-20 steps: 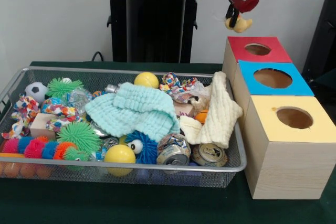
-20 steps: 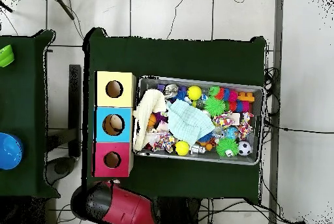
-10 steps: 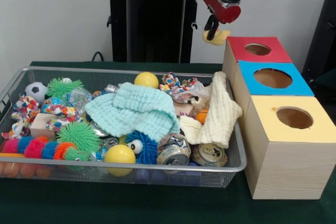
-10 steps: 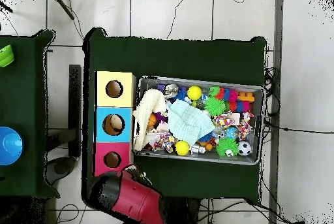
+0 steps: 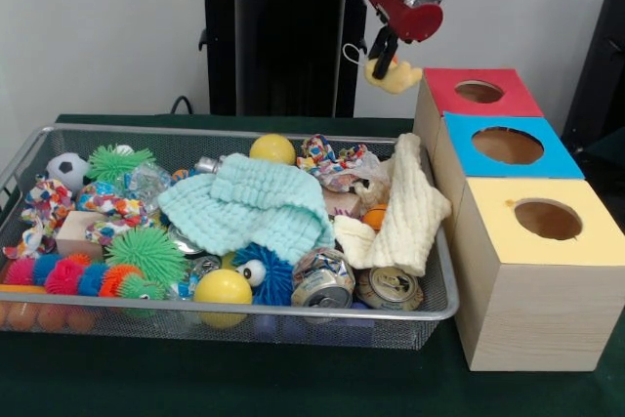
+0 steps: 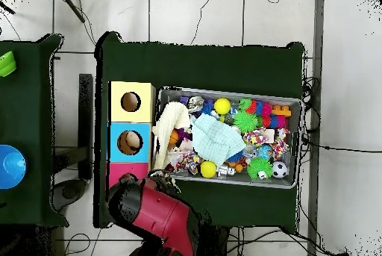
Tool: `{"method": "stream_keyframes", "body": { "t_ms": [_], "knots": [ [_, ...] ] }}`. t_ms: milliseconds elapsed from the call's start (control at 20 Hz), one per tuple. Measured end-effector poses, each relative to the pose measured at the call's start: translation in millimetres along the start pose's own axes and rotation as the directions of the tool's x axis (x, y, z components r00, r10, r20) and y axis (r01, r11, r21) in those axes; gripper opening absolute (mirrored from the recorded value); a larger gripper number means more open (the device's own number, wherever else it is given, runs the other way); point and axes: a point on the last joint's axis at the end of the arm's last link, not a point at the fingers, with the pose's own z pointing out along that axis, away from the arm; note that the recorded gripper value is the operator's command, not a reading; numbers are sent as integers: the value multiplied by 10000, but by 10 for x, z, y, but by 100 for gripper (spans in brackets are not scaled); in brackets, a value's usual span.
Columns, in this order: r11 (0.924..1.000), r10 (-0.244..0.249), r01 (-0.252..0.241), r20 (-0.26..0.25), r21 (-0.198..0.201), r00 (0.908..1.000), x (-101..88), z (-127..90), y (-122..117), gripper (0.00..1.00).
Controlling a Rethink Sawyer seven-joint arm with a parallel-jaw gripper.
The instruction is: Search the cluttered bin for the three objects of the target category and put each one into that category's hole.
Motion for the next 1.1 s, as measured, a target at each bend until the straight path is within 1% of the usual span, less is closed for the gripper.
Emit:
{"method": "stream_keyframes", "body": {
  "t_ms": [150,200,350,500,600,750,900,1000,1050,1100],
  "knots": [
    [10000,19,-18,-280,19,9996,-28,-148,83,0],
    [10000,5,-2,-470,69,9989,-24,-221,116,0],
    [9998,-19,33,-795,177,9968,-11,-338,160,0],
    [9997,-43,66,-1018,214,9948,-3,-432,191,0],
    [9999,-26,42,-1088,153,9941,-14,-487,206,0],
    [10000,75,-72,-1154,24,9933,-44,-535,223,0],
    [9988,380,-418,-1296,-265,9908,-116,-566,287,0],
    [9958,643,-724,-1332,-567,9890,-176,-528,355,0],
    [9945,719,-811,-1329,-655,9885,-193,-508,374,0],
    [9900,919,-1044,-1275,-944,9876,-237,-440,432,0]
  ]
}}
